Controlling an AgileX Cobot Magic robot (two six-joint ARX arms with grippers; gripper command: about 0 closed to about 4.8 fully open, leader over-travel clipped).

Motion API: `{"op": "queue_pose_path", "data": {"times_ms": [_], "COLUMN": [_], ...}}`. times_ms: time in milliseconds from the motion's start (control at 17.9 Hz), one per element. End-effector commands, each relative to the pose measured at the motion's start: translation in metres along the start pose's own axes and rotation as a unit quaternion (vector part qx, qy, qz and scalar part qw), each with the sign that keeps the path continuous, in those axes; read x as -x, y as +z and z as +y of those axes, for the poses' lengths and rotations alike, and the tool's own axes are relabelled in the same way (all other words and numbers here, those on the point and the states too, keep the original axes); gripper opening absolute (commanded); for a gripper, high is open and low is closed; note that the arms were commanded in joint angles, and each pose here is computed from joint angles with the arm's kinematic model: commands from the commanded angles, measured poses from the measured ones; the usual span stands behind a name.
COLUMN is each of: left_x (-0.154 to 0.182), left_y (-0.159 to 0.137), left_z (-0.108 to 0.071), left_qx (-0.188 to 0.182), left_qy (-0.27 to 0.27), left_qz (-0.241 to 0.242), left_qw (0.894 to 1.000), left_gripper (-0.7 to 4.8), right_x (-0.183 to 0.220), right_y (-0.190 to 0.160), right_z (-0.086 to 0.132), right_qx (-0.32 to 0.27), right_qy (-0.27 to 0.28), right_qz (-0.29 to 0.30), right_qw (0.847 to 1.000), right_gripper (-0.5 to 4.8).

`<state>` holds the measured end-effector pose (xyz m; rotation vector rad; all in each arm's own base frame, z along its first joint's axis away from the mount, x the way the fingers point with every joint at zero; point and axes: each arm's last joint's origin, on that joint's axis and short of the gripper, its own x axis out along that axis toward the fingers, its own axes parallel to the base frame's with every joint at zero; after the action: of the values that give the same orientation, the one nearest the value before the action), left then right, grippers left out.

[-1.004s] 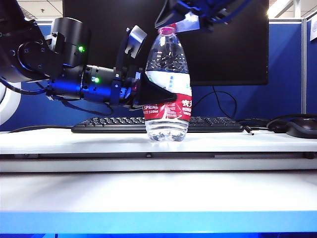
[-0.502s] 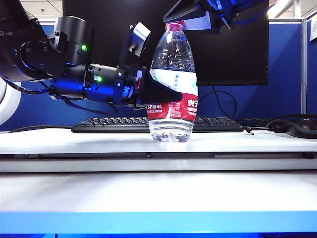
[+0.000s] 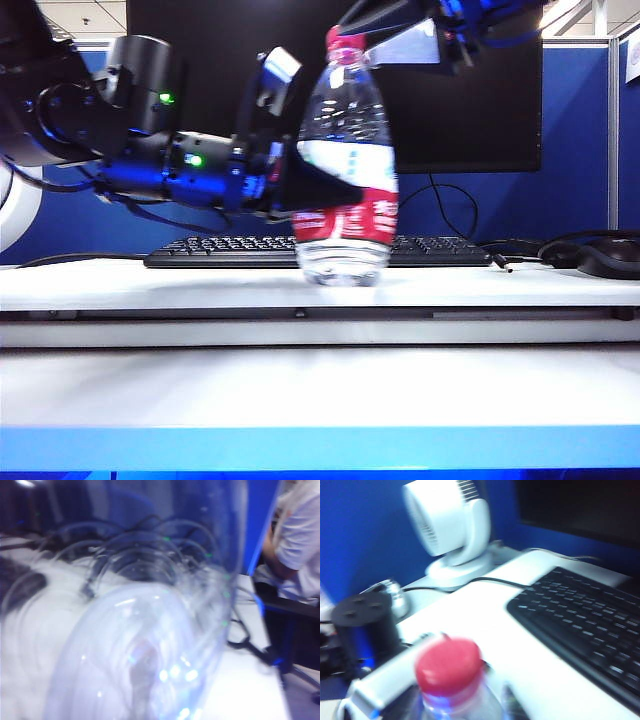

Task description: Unscrew the cap from the plastic bottle on the table.

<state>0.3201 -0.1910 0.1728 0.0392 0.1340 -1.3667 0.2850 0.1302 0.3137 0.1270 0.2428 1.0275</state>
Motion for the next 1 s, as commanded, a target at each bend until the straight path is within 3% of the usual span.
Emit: {"op": "queue_pose_path", "data": {"times_ms": [56,112,223,279,502,669,1004], "left_x": [0.000,0.000,0.000,0.000,0.000,0.000,0.000], "left_y": [0.000,0.000,0.000,0.000,0.000,0.000,-0.001], "left_z": [0.000,0.000,0.000,0.000,0.000,0.000,0.000], "left_qx": [0.001,0.001,0.000,0.000,0.001,0.001,0.001], "left_qy": [0.005,0.005,0.005,0.007,0.008,0.009,0.008], "left_qz": [0.001,0.001,0.001,0.001,0.002,0.002,0.002], "left_qw": [1.000,1.000,1.000,1.000,1.000,1.000,1.000], "left_gripper": [-0.03,-0.03,-0.03,-0.03,-0.03,-0.03,-0.03], "right_x": [-0.002,-0.004,-0.011,-0.018,-0.033,-0.041,-0.043], "right_y": [0.003,0.002,0.000,-0.002,-0.005,-0.008,-0.005], "right_z": [0.004,0.006,0.016,0.025,0.049,0.067,0.075], "right_qx": [-0.017,-0.022,-0.024,-0.020,-0.009,0.000,-0.003], "right_qy": [-0.030,-0.035,-0.041,-0.061,-0.140,-0.224,-0.264], "right_qz": [-0.009,-0.006,-0.001,-0.001,-0.011,-0.023,-0.056], "right_qw": [0.999,0.999,0.999,0.998,0.990,0.974,0.963], "right_gripper": [3.48,3.51,4.31,4.36,4.37,4.36,4.35]}}
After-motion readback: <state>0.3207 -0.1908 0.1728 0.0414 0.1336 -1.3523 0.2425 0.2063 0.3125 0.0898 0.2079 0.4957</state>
